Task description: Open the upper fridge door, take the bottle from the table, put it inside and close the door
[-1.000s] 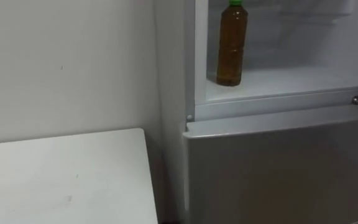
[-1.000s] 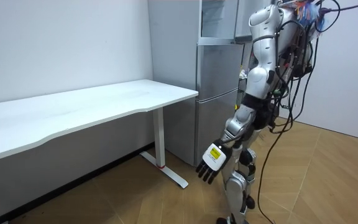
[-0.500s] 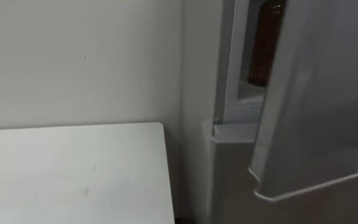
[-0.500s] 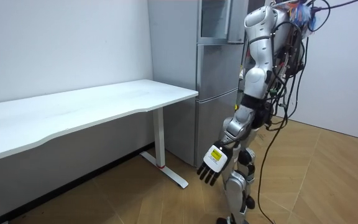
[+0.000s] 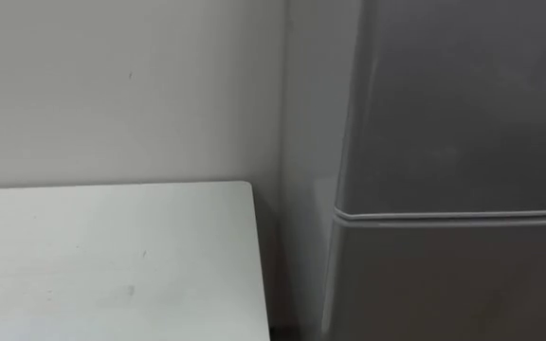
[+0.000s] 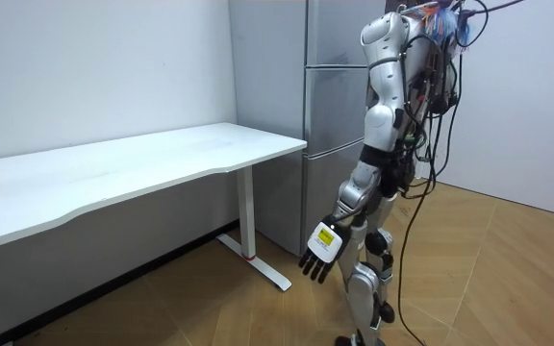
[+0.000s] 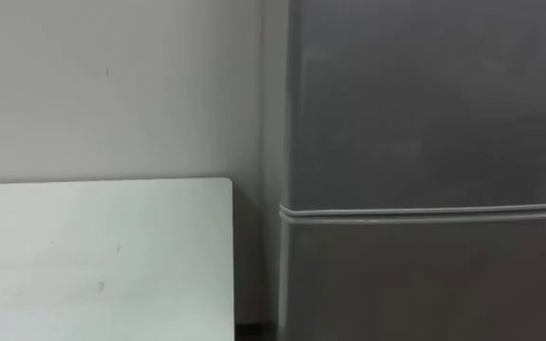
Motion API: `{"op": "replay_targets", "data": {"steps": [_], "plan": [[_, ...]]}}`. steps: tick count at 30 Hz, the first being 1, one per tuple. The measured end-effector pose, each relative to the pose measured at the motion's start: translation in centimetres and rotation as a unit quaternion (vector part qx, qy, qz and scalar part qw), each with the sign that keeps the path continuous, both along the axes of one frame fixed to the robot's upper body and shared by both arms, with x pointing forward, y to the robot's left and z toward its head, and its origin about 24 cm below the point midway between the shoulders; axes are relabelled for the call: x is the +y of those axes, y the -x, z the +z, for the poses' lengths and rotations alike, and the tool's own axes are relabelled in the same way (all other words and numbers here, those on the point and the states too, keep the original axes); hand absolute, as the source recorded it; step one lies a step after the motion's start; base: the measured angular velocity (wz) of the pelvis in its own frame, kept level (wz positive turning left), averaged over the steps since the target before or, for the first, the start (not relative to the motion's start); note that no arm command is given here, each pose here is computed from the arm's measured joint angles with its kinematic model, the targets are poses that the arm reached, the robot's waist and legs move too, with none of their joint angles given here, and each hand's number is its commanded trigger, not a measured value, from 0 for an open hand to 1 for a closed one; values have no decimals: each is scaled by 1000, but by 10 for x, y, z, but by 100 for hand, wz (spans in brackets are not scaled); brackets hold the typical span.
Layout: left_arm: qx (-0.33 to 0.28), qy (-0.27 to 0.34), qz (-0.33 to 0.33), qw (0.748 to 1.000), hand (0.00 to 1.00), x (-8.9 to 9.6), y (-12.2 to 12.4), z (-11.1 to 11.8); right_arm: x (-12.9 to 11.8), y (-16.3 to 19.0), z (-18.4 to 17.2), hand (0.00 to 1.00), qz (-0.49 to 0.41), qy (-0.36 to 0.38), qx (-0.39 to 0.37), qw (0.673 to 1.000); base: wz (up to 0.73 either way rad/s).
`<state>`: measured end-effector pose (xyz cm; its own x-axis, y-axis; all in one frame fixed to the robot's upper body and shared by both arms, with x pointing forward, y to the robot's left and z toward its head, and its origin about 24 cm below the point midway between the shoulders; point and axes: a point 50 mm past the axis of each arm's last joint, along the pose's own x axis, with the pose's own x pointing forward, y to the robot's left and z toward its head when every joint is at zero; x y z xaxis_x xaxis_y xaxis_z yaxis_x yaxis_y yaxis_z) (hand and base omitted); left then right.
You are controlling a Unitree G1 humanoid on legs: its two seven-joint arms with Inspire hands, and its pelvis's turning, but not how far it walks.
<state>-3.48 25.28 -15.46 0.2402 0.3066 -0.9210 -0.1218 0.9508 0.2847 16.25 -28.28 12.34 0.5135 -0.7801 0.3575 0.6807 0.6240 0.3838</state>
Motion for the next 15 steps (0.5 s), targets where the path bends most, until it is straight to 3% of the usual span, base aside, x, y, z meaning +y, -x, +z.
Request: {"op": "replay_targets", "data": {"steps": [8, 15], "plan": [[0, -4, -18, 1000, 0, 2, -2, 1, 6, -7, 16, 0, 18, 19, -39, 999, 2], [-4, -5, -37, 999, 0, 2, -12, 0, 18, -19, 36, 0, 26, 96, -69, 993, 4]]}}
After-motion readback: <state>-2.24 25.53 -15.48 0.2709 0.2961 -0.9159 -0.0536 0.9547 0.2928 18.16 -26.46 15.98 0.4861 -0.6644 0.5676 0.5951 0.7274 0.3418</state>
